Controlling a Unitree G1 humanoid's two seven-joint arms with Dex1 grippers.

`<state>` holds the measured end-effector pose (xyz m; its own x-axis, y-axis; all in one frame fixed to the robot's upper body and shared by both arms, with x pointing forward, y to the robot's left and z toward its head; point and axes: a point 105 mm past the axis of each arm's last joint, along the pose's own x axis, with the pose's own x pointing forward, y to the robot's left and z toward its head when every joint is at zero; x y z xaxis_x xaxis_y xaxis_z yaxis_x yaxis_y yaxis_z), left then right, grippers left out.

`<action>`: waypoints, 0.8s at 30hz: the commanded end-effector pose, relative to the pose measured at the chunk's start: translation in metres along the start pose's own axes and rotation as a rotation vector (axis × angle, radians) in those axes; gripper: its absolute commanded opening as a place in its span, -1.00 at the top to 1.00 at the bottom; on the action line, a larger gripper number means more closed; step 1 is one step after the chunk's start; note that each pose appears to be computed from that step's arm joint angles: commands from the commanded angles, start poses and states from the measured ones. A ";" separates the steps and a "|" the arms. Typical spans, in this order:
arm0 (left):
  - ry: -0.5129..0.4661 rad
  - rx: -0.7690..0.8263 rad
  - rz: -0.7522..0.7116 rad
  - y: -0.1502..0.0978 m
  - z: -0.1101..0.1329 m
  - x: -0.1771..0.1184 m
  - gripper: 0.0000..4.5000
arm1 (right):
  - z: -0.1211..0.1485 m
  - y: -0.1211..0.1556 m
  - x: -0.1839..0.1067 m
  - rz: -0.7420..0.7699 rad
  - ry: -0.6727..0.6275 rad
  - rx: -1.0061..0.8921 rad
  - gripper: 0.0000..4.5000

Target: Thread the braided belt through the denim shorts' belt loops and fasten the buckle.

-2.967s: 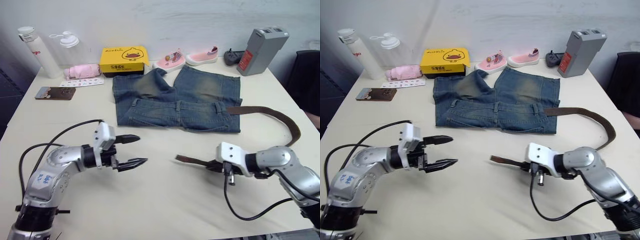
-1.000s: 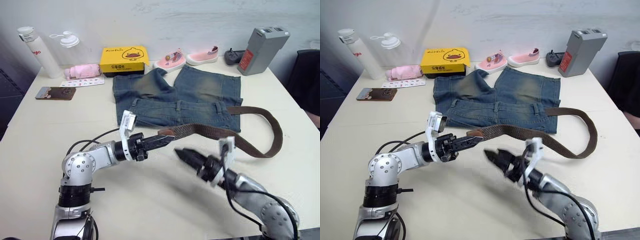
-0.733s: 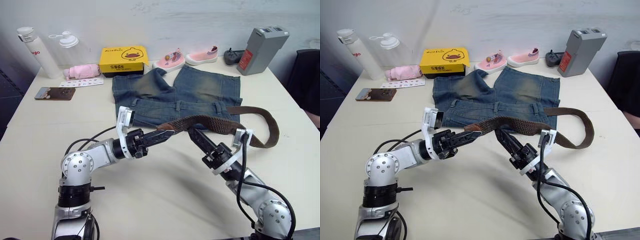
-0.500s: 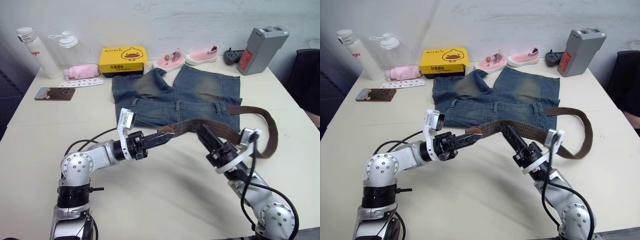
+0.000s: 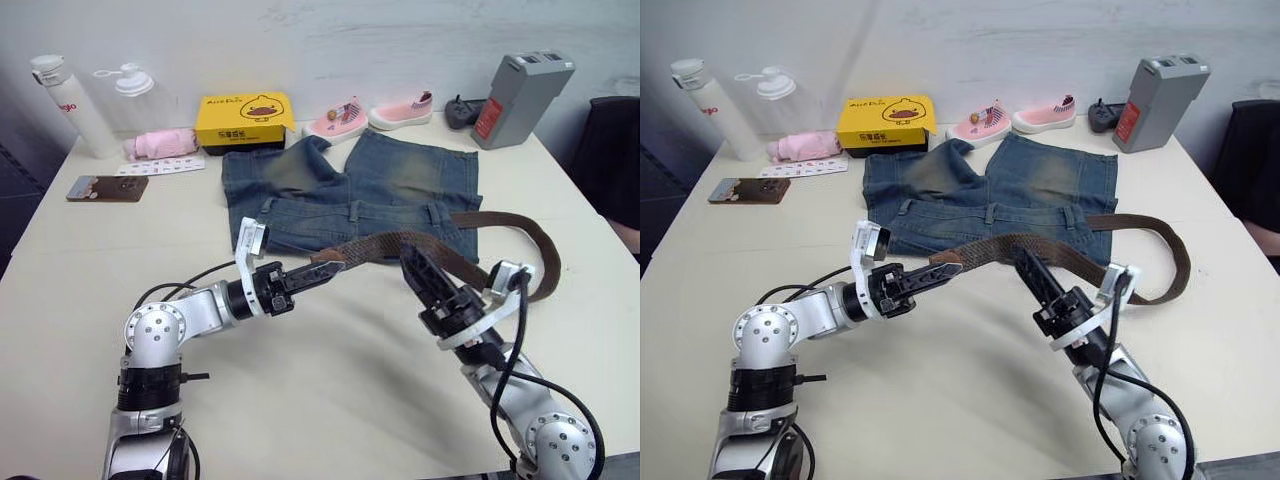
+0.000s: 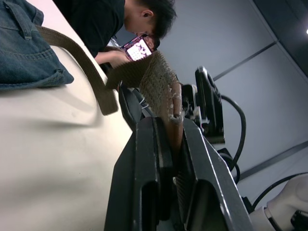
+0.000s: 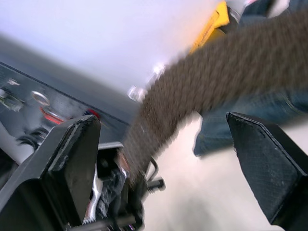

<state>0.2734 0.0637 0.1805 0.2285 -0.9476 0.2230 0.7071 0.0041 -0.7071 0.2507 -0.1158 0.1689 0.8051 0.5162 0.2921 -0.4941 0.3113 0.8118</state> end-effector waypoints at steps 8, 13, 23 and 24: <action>0.049 -0.012 -0.073 -0.020 -0.005 -0.002 1.00 | 0.005 0.008 0.004 0.024 -0.050 0.002 -0.98; 0.044 -0.014 -0.072 -0.020 -0.004 0.003 1.00 | -0.003 0.019 0.009 0.081 -0.026 0.030 -0.98; 0.057 -0.013 -0.056 -0.019 -0.007 0.002 1.00 | 0.006 0.026 0.009 0.119 -0.079 0.050 0.07; 0.063 -0.010 -0.048 -0.018 -0.009 0.003 1.00 | 0.006 0.027 0.009 0.121 -0.079 0.053 0.25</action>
<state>0.2623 0.0610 0.1803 0.1846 -0.9628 0.1972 0.6803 -0.0197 -0.7327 0.2542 -0.1080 0.1785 0.7990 0.4859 0.3543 -0.5099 0.2352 0.8274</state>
